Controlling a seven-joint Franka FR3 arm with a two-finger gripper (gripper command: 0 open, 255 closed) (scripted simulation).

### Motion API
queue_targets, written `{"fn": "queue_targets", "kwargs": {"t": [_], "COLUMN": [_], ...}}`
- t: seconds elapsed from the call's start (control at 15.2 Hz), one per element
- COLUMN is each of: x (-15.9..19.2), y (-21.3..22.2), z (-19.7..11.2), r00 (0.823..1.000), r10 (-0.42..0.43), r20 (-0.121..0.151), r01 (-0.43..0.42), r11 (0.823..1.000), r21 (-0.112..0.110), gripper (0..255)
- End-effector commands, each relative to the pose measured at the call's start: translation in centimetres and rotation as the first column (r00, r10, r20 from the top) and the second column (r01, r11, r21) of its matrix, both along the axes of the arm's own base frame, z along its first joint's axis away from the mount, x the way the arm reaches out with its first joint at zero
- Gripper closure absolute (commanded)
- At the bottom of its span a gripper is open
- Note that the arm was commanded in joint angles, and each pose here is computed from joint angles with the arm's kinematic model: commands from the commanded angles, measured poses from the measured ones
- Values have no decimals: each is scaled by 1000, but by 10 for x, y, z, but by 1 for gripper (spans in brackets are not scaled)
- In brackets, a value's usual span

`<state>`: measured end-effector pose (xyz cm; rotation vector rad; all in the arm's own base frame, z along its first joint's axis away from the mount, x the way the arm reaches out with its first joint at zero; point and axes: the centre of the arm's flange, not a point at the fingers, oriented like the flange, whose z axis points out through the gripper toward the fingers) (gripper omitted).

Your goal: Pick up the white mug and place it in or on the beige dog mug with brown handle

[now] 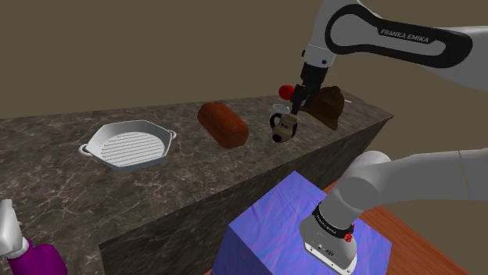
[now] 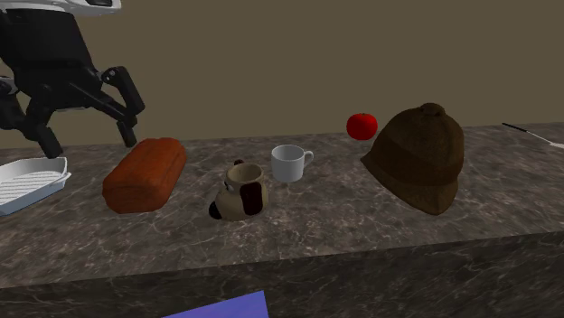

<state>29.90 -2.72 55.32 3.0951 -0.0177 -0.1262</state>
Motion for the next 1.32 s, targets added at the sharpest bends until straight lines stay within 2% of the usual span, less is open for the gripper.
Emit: {"fn": "queue_targets", "kwargs": {"t": [0.0,1.25], "x": [0,138], "y": [0,-182], "z": [0,-99], "r00": [1000,1000], "r10": [0,22], "r20": [0,18], "r01": [0,-22], "r11": [1000,1000], "r21": [0,-1], "gripper": [0,0]}}
